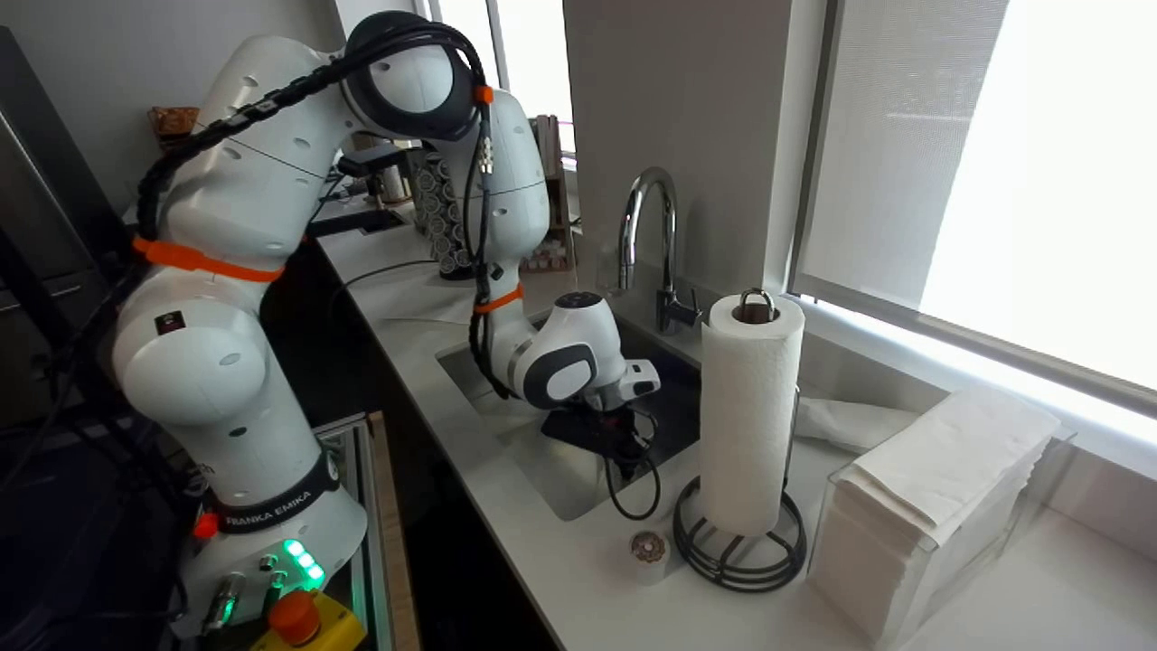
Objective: Put the paper cup inside the sink under the tap
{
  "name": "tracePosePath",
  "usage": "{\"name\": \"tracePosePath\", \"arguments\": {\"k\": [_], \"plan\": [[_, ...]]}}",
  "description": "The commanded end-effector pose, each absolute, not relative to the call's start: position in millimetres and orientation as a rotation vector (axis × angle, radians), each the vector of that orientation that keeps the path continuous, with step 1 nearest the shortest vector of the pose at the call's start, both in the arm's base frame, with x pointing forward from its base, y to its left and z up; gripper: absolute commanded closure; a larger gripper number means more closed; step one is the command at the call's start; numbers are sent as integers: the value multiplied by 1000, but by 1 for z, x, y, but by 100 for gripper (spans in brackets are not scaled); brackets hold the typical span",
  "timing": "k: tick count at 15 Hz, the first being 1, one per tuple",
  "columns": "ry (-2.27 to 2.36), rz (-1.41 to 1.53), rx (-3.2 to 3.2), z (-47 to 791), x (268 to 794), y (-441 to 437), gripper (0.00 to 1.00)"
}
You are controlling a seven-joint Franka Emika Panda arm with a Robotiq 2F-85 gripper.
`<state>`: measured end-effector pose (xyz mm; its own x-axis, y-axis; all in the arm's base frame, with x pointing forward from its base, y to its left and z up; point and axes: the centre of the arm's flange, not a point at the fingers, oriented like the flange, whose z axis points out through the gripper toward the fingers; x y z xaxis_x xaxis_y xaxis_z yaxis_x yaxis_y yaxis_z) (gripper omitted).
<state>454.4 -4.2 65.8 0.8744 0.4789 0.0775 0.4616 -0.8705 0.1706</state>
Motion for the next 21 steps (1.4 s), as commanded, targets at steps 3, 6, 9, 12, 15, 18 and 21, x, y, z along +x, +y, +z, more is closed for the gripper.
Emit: {"name": "tracePosePath", "arguments": {"k": [3,6,9,12,15,18,21], "plan": [[482,84,3000,87,448,-8,100],[323,39,3082,99,445,-6,100],[121,58,3144,111,445,-4,100],[-84,133,3158,120,450,-8,100],[-238,176,3153,127,452,-14,100],[-363,268,3136,128,460,-17,100],[-475,393,3115,126,471,-18,100]]}}
